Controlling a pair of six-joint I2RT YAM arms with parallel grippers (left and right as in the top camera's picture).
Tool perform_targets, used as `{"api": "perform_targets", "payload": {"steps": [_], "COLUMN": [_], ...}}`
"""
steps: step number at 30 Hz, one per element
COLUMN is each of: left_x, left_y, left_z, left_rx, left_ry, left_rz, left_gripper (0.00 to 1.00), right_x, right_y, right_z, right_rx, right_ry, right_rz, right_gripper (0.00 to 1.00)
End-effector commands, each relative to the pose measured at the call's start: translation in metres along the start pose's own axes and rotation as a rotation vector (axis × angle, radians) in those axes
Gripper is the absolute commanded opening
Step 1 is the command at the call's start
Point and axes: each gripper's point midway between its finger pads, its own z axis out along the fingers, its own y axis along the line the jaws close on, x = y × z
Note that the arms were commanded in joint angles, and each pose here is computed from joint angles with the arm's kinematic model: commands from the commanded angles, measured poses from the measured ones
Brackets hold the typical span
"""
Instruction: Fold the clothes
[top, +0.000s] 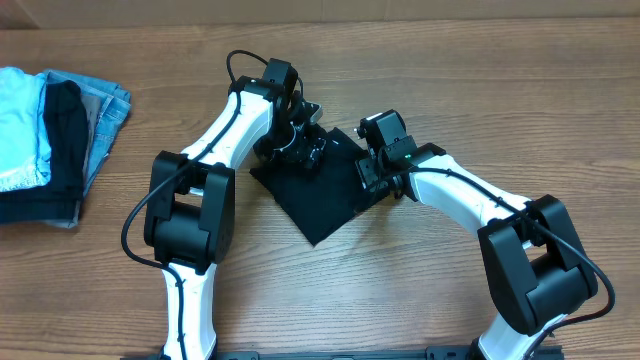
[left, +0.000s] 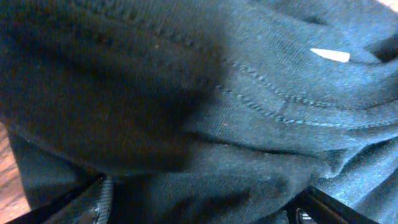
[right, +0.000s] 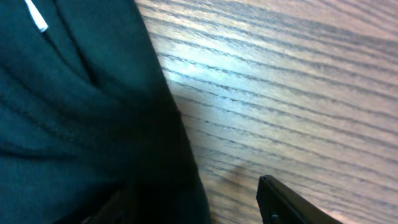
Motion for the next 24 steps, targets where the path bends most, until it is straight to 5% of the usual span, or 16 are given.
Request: {"api": "perform_targets", "payload": {"steps": [1, 5, 10, 14, 17, 24], "left_x": [0.007, 0.027, -0.020, -0.021, -0.012, -0.006], "left_y": [0.006, 0.001, -0.014, 0.015, 0.038, 0.027], "left_z": [0.002, -0.004, -0.065, -0.102, -0.102, -0.051], "left_rx": [-0.030, -0.021, -0.036, -0.222, -0.228, 0.025], "left_ry": [0.039, 0.114, -0.106, -0.163, -0.145, -0.053], "left_rz": [-0.006, -0.115, -0.063, -0.103, -0.157, -0.026], "left_gripper": [0.85, 0.79, 0.84, 1.00, 1.00, 1.00], "right_x": [-0.008, -0.037, -0.055, -0.031, -0.027, -0.029], "right_y": [-0.012, -0.010, 0.030, 0.043, 0.046, 0.053], "right_z": [-0.001, -0.039, -0.093, -0.097, -0.099, -0.092], "right_rx": [0.050, 0.021, -0.239, -0.319, -0.335, -0.369], "right_ry": [-0.011, 0.027, 0.091, 0.191, 0.206, 0.206], "right_rz": [-0.006, -0.009, -0.002, 0.010, 0.014, 0.016], "right_gripper": [0.71, 0.85, 0.85, 0.72, 0.41, 0.39]}}
